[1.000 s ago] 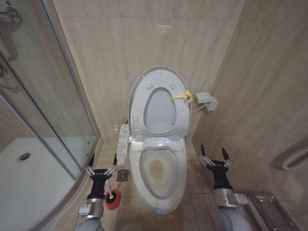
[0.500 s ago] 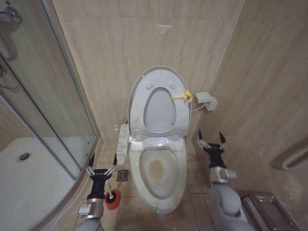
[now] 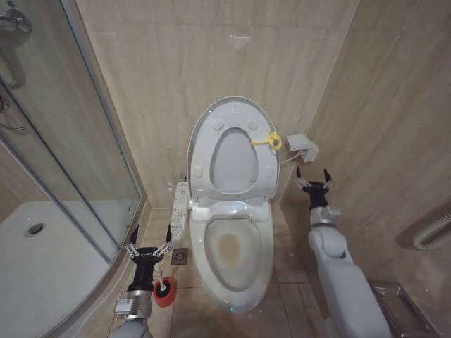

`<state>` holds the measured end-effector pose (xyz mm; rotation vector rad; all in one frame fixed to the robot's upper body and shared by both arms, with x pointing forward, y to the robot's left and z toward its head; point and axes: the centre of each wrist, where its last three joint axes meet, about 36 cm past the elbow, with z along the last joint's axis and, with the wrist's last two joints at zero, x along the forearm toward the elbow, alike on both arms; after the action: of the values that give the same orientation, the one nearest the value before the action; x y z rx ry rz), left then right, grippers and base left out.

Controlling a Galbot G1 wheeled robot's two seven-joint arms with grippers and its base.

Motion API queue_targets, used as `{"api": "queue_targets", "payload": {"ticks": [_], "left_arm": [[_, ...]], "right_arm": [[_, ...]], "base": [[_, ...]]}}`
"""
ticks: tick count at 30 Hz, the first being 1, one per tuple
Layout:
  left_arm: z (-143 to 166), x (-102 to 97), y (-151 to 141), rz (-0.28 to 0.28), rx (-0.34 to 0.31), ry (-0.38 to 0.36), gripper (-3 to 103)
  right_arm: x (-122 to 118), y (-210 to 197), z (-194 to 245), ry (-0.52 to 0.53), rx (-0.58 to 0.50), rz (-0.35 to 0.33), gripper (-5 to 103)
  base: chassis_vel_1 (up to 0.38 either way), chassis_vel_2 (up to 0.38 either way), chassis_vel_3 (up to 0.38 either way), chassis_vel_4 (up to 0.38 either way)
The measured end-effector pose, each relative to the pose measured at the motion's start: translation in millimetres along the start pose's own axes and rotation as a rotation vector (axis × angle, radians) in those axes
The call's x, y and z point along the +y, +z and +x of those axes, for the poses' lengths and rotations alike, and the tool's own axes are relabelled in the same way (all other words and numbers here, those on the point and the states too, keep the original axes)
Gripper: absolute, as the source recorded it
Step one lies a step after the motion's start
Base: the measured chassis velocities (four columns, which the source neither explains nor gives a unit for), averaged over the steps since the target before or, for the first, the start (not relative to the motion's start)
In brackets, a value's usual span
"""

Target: Open the toilet lid, clean the toilet bowl with a toilet brush, close the toilet lid, and flush.

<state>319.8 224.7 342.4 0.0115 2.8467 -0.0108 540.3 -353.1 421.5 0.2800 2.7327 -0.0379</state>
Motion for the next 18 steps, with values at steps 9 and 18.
{"api": "queue_targets", "payload": {"ticks": [9,18], "left_arm": [[0.0,0.0,0.0,0.0,0.0,0.0,100],[0.0,0.0,0.0,0.0,0.0,0.0,100]], "right_arm": [[2.5,4.9,-43.5,0.02,-0.004,-0.005,100],[12.4,3.0,-78.3,0.013,-0.009,-0.008,100]], "base": [[0.0,0.0,0.0,0.0],[0.0,0.0,0.0,0.0]]}}
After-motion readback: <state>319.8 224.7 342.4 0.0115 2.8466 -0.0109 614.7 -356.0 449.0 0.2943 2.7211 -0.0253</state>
